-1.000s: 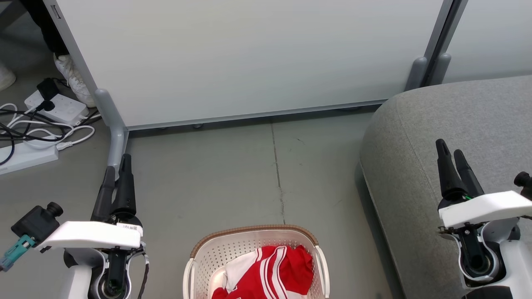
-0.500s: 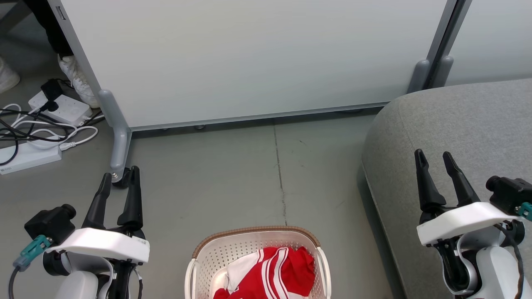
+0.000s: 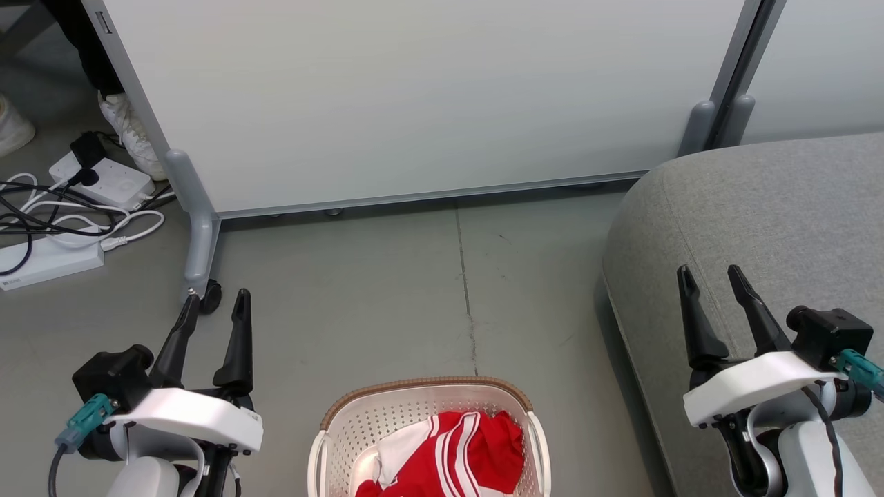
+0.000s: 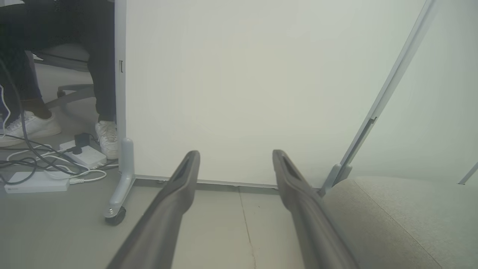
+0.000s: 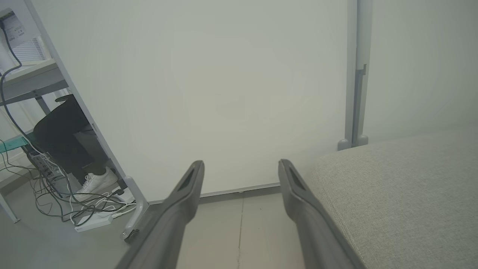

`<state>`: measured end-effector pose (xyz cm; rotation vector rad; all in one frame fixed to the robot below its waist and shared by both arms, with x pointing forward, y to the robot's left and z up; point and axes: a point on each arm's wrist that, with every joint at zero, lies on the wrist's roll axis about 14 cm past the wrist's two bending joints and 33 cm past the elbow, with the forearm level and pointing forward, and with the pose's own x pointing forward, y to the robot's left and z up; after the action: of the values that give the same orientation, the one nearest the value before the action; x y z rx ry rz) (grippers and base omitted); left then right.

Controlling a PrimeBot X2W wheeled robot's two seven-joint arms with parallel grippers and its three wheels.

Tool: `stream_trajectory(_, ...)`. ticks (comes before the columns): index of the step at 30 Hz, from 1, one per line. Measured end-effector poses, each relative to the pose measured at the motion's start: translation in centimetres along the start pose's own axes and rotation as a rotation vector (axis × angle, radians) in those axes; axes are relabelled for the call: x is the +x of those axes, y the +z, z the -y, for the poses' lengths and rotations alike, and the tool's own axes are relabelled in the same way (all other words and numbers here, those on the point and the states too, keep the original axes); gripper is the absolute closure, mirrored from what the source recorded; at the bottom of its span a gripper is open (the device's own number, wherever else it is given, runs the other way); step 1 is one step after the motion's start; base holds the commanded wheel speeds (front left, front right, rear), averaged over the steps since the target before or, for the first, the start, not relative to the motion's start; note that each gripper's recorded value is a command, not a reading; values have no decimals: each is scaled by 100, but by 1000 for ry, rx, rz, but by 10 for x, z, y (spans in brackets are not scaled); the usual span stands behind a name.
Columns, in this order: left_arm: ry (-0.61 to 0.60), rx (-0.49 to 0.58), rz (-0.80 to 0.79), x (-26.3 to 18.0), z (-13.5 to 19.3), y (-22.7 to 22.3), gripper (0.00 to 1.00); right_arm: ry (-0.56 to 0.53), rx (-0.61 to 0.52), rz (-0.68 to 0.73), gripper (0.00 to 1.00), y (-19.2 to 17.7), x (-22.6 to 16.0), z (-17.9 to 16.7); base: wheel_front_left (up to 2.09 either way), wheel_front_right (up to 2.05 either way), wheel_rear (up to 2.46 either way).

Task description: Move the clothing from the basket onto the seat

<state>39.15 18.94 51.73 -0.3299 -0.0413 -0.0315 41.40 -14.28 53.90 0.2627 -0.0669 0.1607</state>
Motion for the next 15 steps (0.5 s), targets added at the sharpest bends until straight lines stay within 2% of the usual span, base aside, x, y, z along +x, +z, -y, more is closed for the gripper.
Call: stream_trajectory(15, 4, 109, -57, -8, -3, -16, 0, 8, -66, -65, 0, -21, -6, -1, 0, 0, 0)
